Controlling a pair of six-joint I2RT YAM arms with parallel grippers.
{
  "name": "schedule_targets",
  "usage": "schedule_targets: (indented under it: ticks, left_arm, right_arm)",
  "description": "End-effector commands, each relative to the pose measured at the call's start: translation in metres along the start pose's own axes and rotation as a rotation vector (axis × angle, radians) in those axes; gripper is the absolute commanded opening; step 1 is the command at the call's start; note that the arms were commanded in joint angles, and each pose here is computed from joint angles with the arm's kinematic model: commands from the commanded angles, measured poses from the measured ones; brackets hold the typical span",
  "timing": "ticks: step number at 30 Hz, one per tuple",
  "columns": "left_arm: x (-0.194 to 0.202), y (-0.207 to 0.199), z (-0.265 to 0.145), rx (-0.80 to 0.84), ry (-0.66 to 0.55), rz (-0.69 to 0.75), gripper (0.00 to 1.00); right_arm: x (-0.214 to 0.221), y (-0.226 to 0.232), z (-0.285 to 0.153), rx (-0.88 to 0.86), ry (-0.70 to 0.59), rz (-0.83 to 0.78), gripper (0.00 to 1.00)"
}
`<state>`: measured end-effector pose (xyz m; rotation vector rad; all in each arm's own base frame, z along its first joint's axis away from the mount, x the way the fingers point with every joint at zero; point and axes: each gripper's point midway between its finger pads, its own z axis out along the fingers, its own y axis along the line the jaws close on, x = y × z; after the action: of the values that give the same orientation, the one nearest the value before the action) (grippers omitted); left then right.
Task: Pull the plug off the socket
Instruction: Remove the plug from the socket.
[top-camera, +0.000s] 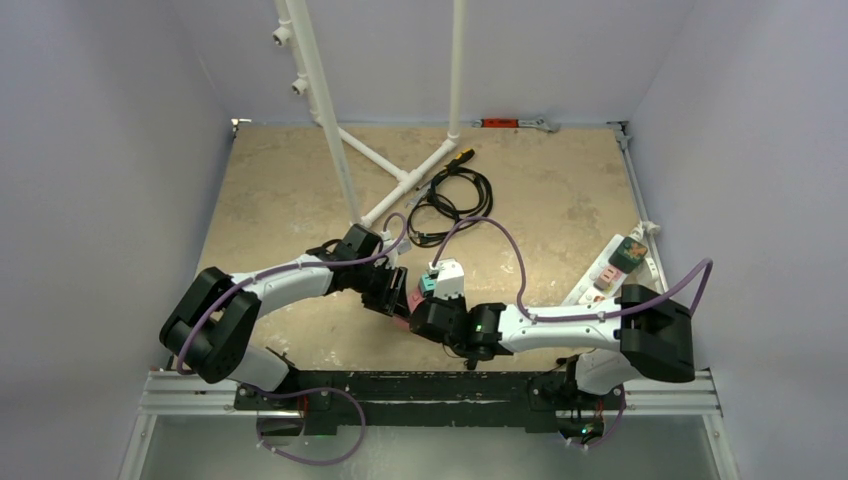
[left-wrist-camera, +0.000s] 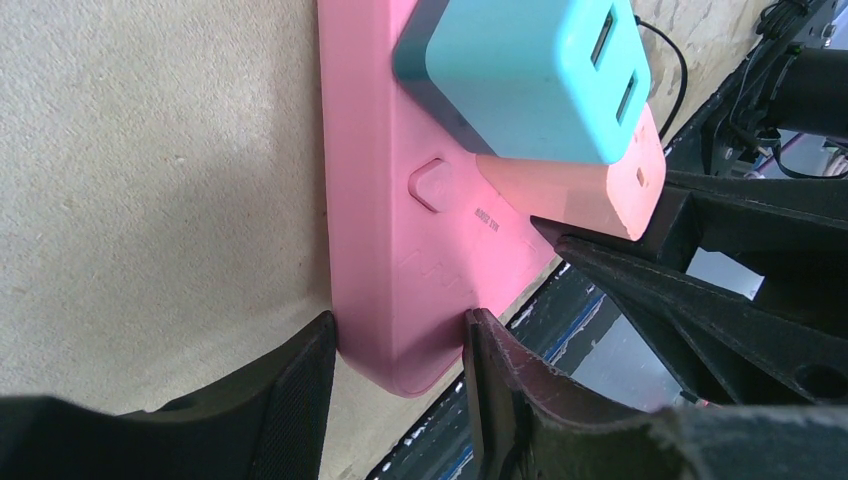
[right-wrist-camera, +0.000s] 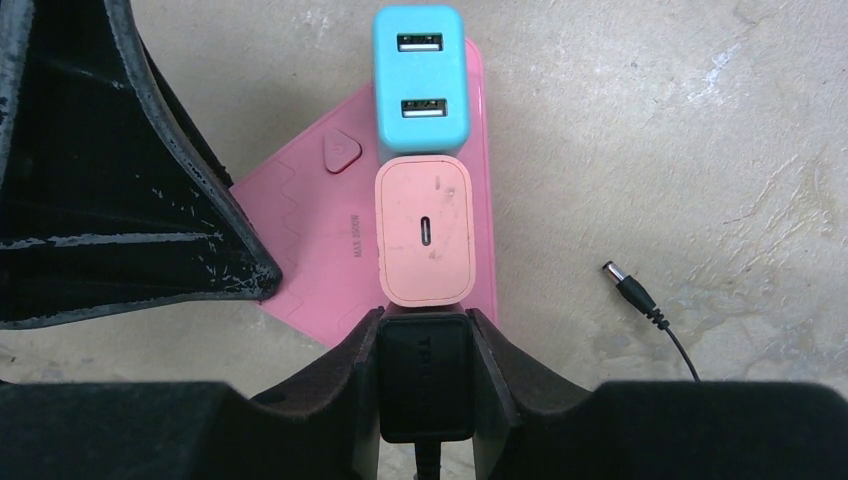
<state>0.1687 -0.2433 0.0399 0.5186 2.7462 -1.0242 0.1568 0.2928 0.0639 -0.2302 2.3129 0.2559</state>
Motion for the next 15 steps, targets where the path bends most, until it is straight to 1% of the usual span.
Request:
schedule_targets:
  ticks: [1, 4, 10, 15]
  left_arm:
    - [-0.001, 0.02, 0.002, -0.104, -0.011, 0.05, 0.0]
    - [-0.001, 0.021, 0.002, -0.109, -0.012, 0.049, 0.0]
    - [-0.001, 0.024, 0.002, -0.125, -0.011, 0.049, 0.0]
    - [-0.001, 0.024, 0.002, -0.13, -0.01, 0.049, 0.0]
  right_arm:
    - [0.023, -0.001, 0.008, 0.004, 0.072, 0.036, 0.0]
    - [0.024, 0.009, 0.001, -0.064, 0.091, 0.054, 0.0]
    - [0.018, 0.021, -0.011, -0.208, 0.088, 0.078, 0.0]
    - [0.014, 0.019, -0.013, -0.286, 0.093, 0.114, 0.0]
